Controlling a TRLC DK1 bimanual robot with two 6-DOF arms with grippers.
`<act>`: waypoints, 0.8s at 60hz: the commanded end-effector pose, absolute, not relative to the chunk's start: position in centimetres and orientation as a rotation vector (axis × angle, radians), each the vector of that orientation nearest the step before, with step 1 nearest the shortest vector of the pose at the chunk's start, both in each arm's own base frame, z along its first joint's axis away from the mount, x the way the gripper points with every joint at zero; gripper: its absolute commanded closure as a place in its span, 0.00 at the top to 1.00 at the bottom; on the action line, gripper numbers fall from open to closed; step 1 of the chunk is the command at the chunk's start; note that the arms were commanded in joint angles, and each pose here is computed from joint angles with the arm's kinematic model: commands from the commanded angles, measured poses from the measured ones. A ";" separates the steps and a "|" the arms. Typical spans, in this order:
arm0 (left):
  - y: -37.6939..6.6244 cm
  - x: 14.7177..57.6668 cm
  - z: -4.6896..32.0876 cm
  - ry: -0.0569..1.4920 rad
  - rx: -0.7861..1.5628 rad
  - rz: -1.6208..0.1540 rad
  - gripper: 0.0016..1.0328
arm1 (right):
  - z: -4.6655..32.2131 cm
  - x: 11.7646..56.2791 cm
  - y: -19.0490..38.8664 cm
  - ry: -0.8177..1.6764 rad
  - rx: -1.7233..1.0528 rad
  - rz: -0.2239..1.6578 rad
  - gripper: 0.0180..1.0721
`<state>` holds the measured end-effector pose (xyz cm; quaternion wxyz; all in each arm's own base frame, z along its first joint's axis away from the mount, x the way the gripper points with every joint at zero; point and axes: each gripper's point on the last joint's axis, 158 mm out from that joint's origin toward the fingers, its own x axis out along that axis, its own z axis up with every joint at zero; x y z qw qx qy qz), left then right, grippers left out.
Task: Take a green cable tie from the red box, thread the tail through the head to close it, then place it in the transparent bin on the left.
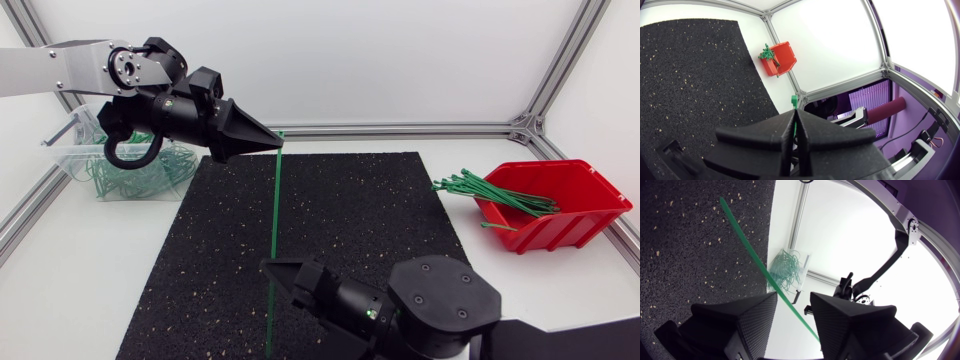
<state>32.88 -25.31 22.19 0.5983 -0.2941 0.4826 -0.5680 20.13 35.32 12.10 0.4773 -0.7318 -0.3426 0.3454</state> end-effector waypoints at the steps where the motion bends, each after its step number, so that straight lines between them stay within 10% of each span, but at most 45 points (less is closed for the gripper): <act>1: -25.1 33.2 23.0 1.073 -0.645 -1.350 0.03 | 10.5 19.8 35.0 -0.834 -1.822 0.867 0.40; 48: -24.6 33.0 21.7 1.106 -0.615 -1.364 0.03 | 8.6 17.8 36.5 -0.857 -1.825 0.946 0.40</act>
